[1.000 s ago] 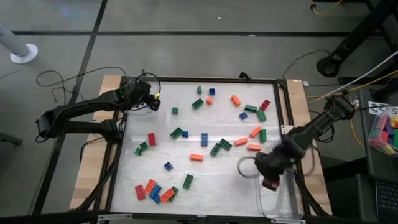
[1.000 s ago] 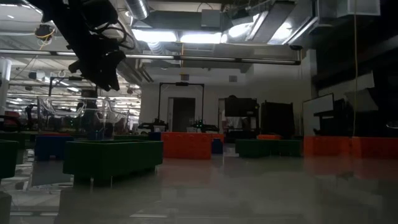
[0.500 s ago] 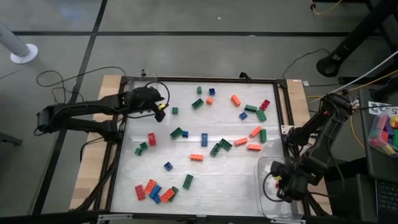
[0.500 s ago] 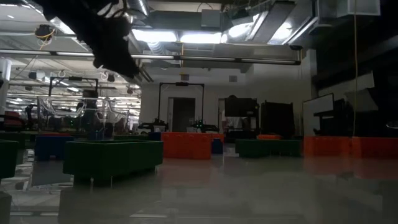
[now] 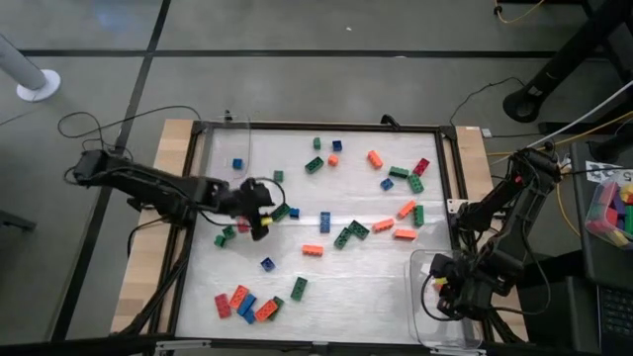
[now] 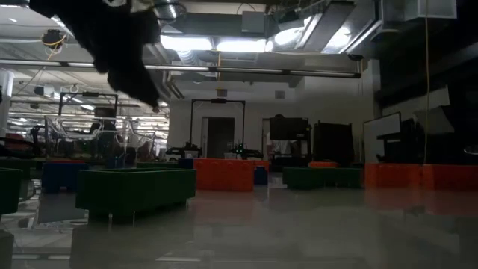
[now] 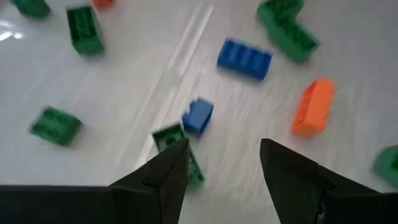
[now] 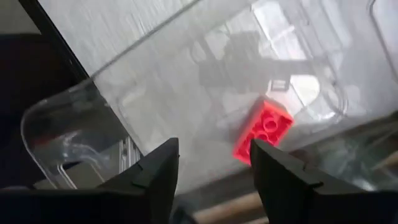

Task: Sort blocks by size
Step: Put the 8 stud green game piece into the bottom transparent bin

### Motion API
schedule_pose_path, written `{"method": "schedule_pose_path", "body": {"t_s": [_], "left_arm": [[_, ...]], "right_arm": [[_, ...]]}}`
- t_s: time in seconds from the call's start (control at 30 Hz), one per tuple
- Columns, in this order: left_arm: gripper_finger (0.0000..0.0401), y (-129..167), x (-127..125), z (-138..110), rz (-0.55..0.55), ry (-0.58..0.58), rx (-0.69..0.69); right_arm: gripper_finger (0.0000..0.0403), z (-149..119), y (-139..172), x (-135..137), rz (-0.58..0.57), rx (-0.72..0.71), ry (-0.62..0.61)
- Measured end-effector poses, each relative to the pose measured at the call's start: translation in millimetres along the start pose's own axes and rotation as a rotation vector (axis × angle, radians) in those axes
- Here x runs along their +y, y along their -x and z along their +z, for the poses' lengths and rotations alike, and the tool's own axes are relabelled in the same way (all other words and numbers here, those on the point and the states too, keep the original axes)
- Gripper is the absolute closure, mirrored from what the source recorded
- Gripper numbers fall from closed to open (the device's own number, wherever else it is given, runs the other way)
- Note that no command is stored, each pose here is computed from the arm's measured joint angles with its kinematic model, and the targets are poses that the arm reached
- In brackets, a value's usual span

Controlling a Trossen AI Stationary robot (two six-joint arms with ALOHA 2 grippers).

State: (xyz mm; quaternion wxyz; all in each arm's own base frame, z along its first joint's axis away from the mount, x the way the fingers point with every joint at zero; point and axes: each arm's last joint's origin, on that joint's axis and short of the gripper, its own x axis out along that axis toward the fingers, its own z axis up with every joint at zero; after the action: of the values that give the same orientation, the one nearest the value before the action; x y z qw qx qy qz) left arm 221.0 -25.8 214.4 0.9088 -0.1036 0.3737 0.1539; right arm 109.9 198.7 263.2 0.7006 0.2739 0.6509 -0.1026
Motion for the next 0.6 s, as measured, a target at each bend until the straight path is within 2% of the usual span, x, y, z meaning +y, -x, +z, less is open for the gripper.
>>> {"method": "schedule_pose_path", "body": {"t_s": [0.13, 0.3, 0.43, 0.6], "left_arm": [[0.0217, -20, -10, -10, 0.046, -0.040, 0.057], [0.0217, -41, -12, -21, 0.156, -0.078, 0.113], [0.0217, -53, -10, -26, 0.274, -0.065, 0.108], [0.0217, -58, -9, -29, 0.302, 0.002, 0.113]], "right_arm": [[0.0203, 2, 0, 0, 0.001, -0.053, 0.043], [0.0203, 4, 0, 0, 0.004, -0.126, 0.048], [0.0203, 5, 0, 1, 0.011, -0.152, 0.048], [0.0203, 5, 0, 3, 0.034, -0.154, 0.046]]}}
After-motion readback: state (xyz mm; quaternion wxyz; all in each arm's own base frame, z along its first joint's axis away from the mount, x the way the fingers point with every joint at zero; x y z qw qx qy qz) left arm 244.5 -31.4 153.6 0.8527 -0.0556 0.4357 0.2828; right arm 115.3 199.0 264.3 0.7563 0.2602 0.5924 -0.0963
